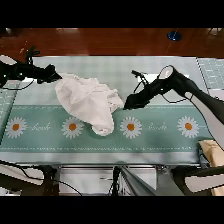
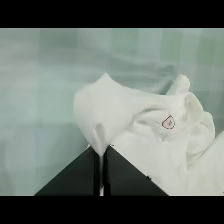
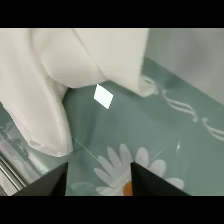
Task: Fold the shirts.
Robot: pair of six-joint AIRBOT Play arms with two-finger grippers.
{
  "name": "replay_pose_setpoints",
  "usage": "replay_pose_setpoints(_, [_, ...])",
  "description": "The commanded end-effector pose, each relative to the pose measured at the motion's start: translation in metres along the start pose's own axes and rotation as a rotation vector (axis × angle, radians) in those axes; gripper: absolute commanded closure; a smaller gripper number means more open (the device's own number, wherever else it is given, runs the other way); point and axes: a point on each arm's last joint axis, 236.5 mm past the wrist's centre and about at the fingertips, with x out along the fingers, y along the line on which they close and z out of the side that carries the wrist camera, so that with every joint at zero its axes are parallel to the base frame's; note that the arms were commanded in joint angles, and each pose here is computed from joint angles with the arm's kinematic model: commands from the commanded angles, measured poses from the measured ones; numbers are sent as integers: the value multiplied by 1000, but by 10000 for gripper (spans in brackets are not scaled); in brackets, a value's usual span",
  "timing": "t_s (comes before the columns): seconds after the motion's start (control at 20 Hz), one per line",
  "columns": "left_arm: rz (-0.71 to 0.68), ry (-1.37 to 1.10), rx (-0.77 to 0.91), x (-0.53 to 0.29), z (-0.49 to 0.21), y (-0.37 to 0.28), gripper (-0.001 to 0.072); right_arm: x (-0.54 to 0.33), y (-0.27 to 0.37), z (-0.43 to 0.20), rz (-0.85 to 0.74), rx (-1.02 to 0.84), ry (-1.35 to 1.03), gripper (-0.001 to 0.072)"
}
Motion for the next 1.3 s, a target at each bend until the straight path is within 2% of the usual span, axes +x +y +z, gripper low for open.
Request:
replay_pose_setpoints(0.0, [-12,27,5,-1,-6,-4,682,37,24,-1,-15,-37,4,220])
replay_pose_setpoints(0.3, [-19,35,15,-5,-8,-8,682,101,60,-19,40,-28,84,222])
replay_pose_setpoints(0.35, [-25,27,35,-7,-7,-12,682,107,68,-19,63,-14,79,252])
replay_pose_setpoints(0.4, [-29,18,45,-10,-5,-15,682,109,76,-17,85,-8,68,395])
replay_pose_setpoints(0.45, [-30,7,51,-15,-3,-18,682,107,82,-14,105,-5,55,596])
replay_pose_setpoints(0.5, [-34,-7,58,-20,0,-23,682,103,86,-11,120,-1,45,691])
replay_pose_setpoints(0.7, [-119,-143,96,-66,23,-72,683,30,111,12,160,-87,-85,693])
replay_pose_setpoints(0.85, [-192,-388,160,-149,51,-136,683,-79,146,29,176,-197,-298,693])
replay_pose_setpoints(0.95, [-237,-577,261,-223,53,-191,683,-163,177,30,161,-285,-487,693])
replay_pose_setpoints(1.05, [-243,-768,367,-300,36,-239,683,-248,204,20,108,-362,-698,693])
replay_pose_setpoints(1.25, [-265,-1098,543,-429,-35,-317,683,-385,231,-21,-113,-432,-1066,694])
